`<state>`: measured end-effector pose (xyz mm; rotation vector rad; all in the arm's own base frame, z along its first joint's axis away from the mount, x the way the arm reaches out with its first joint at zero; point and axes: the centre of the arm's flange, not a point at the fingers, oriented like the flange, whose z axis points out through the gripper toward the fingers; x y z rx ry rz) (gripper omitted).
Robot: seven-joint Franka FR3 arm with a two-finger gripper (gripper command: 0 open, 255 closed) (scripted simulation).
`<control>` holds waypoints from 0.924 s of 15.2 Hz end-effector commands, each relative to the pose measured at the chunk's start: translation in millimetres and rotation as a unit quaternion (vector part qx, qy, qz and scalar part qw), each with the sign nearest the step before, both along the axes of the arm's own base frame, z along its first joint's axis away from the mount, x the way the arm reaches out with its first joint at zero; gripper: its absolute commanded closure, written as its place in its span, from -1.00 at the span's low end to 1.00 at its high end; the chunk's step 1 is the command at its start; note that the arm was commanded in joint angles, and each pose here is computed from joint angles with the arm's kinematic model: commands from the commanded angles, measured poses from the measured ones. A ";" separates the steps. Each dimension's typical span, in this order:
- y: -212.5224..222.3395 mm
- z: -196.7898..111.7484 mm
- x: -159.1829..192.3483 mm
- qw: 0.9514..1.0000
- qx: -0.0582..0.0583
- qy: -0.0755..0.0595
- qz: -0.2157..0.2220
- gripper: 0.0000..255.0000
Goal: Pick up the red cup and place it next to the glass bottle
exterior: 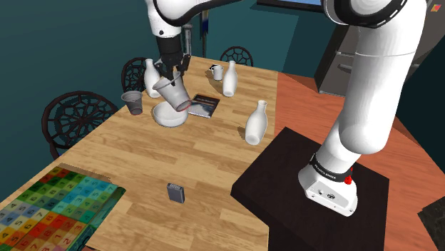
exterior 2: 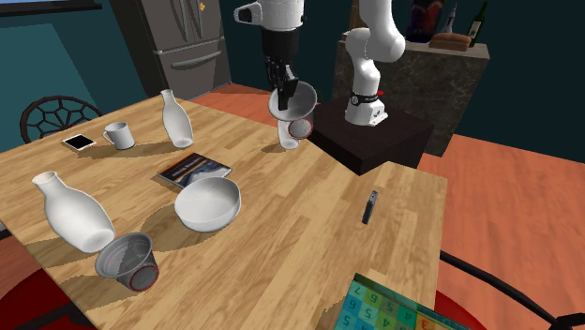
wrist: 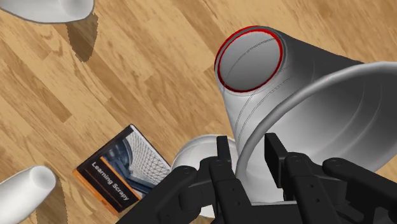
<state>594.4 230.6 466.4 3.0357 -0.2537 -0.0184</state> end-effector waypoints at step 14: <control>-105.4 34.6 -7.0 1.000 0.000 0.000 0.000 1.00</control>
